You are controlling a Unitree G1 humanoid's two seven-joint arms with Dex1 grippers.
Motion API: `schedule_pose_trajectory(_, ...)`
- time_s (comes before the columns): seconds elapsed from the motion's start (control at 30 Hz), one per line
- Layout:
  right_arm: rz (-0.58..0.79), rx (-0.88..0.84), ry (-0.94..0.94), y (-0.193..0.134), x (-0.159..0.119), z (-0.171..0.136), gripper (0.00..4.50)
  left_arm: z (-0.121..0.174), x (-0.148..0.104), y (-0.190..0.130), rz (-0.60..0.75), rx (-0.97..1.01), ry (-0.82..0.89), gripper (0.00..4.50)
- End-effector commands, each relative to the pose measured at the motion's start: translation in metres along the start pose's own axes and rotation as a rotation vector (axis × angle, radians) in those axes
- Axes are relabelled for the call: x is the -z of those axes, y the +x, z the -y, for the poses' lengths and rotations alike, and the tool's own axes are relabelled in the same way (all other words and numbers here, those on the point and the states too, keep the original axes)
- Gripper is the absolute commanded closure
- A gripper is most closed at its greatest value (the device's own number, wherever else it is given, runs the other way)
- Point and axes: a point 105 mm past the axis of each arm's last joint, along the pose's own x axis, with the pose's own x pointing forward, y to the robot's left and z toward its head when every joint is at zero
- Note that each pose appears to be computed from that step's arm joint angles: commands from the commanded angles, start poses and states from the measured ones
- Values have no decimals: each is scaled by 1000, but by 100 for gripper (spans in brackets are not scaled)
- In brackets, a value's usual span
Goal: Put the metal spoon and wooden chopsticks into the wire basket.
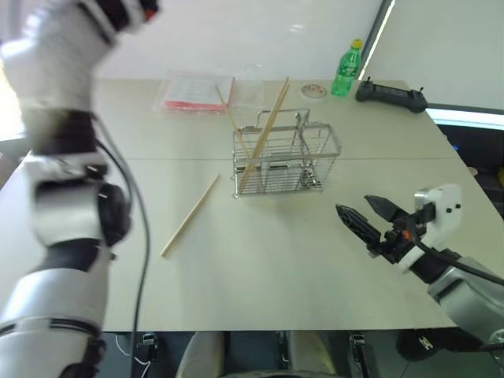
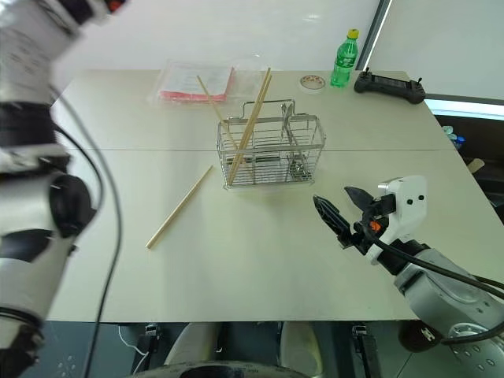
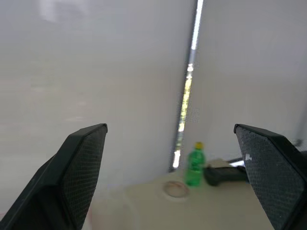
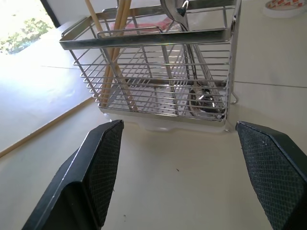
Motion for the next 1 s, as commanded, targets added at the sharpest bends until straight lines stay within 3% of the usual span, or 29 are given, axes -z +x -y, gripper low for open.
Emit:
schedule_pose_trajectory(0.03,32,-26,-1,2,-6,-5,64,-21,69,-4,-332,-67,83,3)
schedule_pose_trajectory(0.1,31,-38,2,4,-5,-6,64,-27,109,-17,-533,-71,86,3)
schedule_pose_trajectory(0.2,28,-49,4,7,-4,-8,64,-24,154,-31,-722,-34,86,3)
schedule_pose_trajectory(0.4,28,-55,8,8,-4,-10,64,4,221,-50,-950,73,128,3)
schedule_pose_trajectory(0.6,32,-40,20,7,-2,-12,64,39,246,-53,-1017,192,118,3)
schedule_pose_trajectory(1.0,58,-7,27,4,-1,-14,64,59,276,-55,-1082,266,161,3)
